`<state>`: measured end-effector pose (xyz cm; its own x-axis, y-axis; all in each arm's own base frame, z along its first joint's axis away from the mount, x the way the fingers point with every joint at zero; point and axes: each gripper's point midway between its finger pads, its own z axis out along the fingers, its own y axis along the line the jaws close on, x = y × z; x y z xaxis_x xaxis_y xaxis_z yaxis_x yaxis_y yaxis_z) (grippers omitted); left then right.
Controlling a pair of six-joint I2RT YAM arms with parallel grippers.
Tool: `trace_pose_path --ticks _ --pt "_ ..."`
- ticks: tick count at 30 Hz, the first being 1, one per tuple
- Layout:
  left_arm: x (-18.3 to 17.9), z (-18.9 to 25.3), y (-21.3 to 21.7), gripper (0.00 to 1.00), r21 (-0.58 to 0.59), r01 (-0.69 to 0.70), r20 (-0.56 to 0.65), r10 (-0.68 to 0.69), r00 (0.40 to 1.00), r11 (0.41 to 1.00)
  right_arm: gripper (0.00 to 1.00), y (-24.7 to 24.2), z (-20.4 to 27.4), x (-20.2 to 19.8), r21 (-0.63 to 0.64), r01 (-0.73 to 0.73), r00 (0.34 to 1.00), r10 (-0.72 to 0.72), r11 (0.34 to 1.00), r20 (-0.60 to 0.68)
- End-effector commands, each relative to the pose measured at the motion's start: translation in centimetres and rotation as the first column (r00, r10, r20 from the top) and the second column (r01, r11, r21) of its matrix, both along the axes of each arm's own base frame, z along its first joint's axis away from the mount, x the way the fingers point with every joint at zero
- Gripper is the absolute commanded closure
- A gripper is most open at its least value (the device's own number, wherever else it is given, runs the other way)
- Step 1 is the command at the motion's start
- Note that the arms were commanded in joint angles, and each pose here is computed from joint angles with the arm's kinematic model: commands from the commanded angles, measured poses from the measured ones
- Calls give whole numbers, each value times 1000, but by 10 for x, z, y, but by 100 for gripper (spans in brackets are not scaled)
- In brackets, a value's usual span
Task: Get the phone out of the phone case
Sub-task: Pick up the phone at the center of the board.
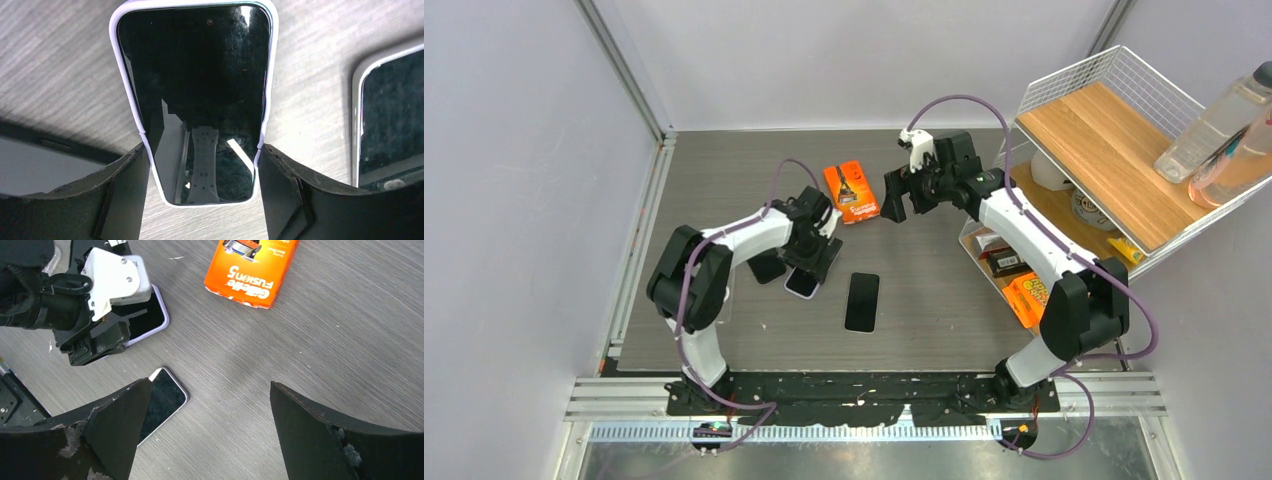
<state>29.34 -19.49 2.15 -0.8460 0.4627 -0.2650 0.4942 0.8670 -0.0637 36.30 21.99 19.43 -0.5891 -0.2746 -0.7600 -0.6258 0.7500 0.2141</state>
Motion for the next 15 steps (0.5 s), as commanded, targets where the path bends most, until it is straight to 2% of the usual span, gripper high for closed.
trace_pose_path --ticks 1,9,15 --pt "7 35 -12 100 -92 111 140 -97 985 990 5 20 11 5 80 -68 998 68 995 0" --pt "-10 44 -11 100 -146 170 179 -143 973 975 3 48 -27 0 191 -128 971 162 973 -175" --pt "-15 67 -13 100 -168 208 260 -161 952 964 0 79 -35 -15 346 -203 915 304 916 -266"
